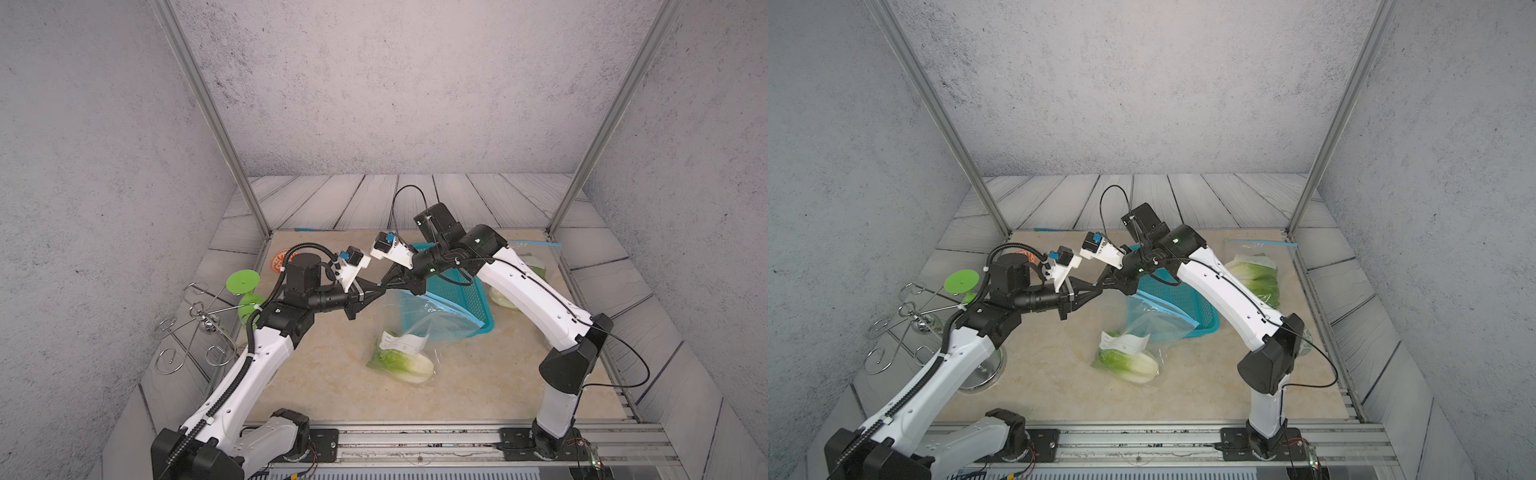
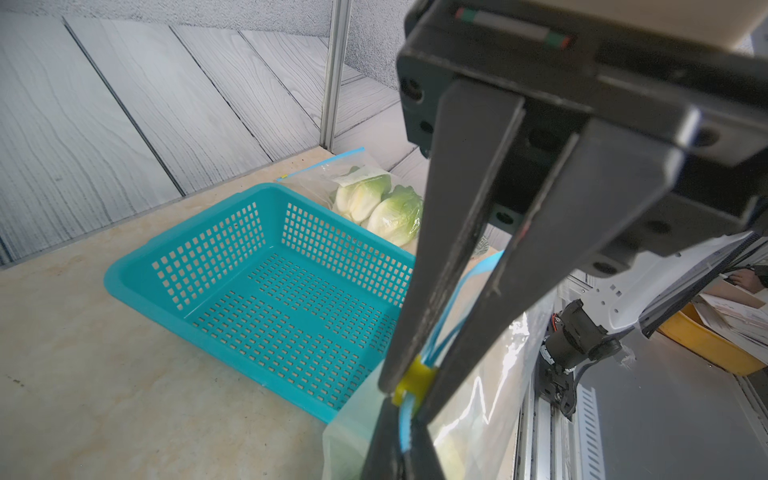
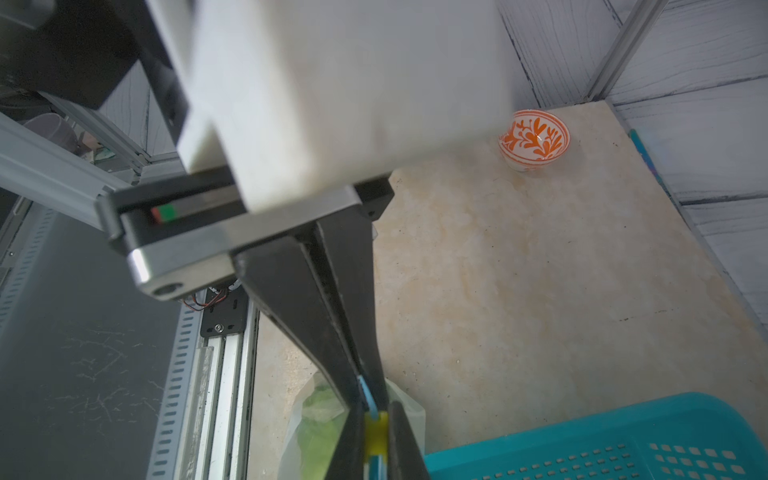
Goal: Put the chinese cabbages into a zipper bag and zip it
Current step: Zip the zipper on the zipper food storage bag.
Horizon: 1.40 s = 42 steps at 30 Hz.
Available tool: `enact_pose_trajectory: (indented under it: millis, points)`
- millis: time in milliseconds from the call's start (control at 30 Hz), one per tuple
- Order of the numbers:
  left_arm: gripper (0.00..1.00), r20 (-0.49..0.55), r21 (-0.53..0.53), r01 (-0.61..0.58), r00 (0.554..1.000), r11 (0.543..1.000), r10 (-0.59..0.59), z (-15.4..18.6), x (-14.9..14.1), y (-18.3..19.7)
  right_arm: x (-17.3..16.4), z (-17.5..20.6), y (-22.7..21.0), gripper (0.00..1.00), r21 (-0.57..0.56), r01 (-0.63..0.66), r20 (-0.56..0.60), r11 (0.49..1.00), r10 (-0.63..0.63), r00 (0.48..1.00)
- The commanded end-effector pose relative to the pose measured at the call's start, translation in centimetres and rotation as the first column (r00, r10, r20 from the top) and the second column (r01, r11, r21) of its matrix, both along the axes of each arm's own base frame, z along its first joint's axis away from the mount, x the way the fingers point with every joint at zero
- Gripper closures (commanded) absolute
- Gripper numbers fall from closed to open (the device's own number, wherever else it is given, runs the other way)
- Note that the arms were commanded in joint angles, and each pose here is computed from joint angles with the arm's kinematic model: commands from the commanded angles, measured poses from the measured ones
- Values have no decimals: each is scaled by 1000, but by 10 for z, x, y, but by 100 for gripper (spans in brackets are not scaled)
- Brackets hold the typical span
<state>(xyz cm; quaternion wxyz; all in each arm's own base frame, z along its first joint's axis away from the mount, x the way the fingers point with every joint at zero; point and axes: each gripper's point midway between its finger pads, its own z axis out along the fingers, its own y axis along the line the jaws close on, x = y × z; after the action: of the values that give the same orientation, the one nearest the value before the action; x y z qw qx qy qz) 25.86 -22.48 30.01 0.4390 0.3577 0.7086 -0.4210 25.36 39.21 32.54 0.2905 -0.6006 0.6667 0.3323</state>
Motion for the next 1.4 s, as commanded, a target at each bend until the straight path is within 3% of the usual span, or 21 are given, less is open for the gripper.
enact_pose_trajectory:
  millis: [0,233,600,833,1033,1233,1333,1367]
  points:
    - [100,32,-14,-29,999,999,29,17,4,0,-5,-8,-2,93,-18,-15,-36,1000,14,999]
    - [100,3,38,-152,988,988,152,13,14,18,-15,-2,-26,95,-9,18,-18,1000,-18,1000]
    - [100,-4,123,-351,935,928,355,12,38,51,-14,-6,-72,97,-26,110,-18,994,-110,994]
    - [100,31,226,-547,831,806,555,4,60,89,2,-10,-130,97,-19,271,-4,962,-271,963]
    - [100,43,251,-625,770,740,636,4,69,106,14,-20,-158,97,-44,368,0,929,-369,930]
    - [100,15,225,-611,781,759,625,4,69,101,25,-21,-154,96,-9,389,-75,921,-388,919]
    - [100,6,225,-613,778,757,628,1,71,101,30,-19,-148,90,2,400,-113,917,-397,911]
    - [100,10,237,-622,770,747,638,-2,71,104,32,-20,-149,80,0,408,-110,913,-405,908]
